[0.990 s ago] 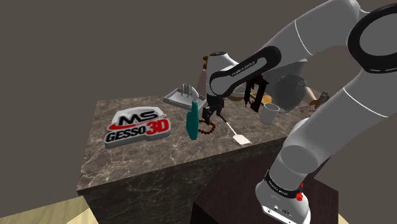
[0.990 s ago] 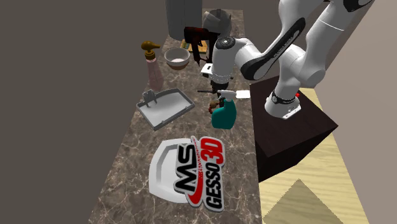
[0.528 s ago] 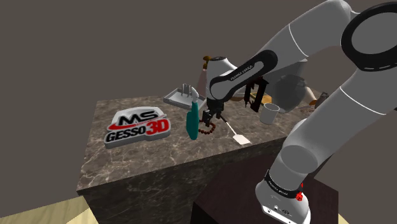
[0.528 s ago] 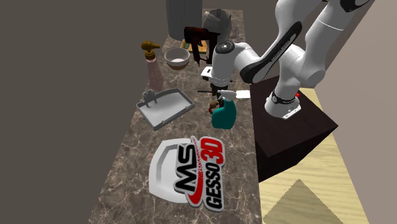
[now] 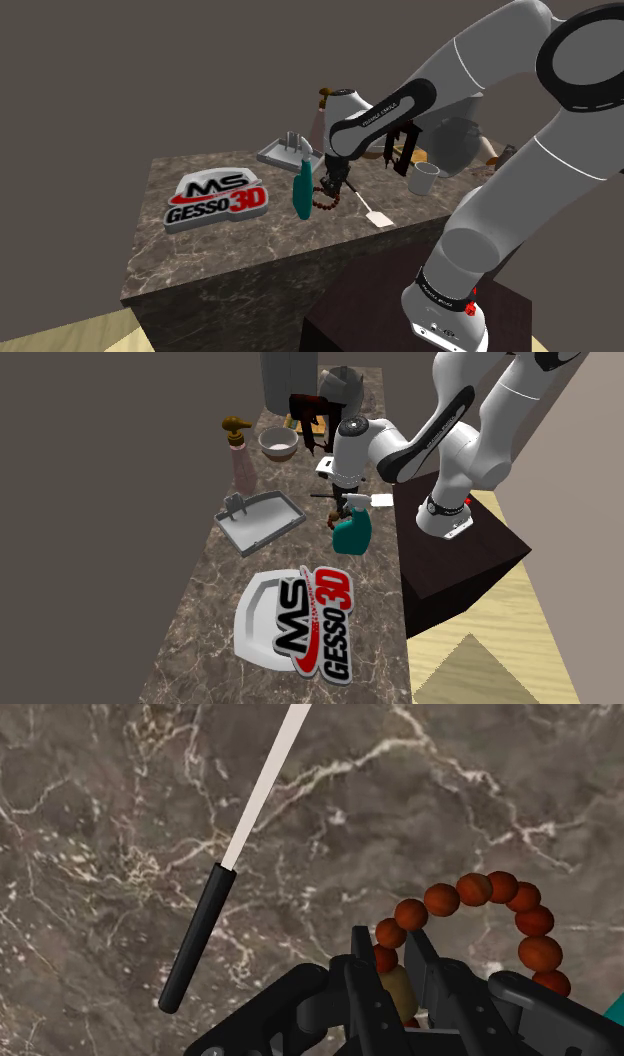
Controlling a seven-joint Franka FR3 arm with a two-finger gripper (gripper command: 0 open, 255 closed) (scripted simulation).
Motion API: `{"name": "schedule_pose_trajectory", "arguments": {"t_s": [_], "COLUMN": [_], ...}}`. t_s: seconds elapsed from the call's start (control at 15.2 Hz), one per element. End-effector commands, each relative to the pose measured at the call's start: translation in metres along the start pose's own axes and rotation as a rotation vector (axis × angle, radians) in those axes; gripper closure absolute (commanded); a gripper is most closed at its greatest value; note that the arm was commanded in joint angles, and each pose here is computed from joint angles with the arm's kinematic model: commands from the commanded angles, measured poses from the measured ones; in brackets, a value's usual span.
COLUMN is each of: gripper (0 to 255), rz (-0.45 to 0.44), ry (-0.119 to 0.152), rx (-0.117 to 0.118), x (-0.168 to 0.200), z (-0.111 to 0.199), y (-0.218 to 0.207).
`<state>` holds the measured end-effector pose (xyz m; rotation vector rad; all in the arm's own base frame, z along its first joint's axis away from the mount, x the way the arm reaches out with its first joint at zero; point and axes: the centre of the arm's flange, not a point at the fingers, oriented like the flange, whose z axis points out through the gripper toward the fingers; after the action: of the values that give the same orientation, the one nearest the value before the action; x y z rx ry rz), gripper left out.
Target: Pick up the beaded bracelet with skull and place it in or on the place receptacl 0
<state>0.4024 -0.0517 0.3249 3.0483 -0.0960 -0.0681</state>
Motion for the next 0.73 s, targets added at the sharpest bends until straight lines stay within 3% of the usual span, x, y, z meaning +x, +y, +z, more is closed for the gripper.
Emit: {"name": "schedule_pose_trajectory", "arguments": {"t_s": [0.0,0.26,0.66], "gripper": [255,255,255], "rz": [0.000,0.000,0.000], "ry": [0.000,0.000,0.000], "rx": [0.000,0.000,0.000], "x": [0.000,0.000,-0.001], "z": [0.000,0.000,-0.031], "y": [0.000,0.000,0.003]}}
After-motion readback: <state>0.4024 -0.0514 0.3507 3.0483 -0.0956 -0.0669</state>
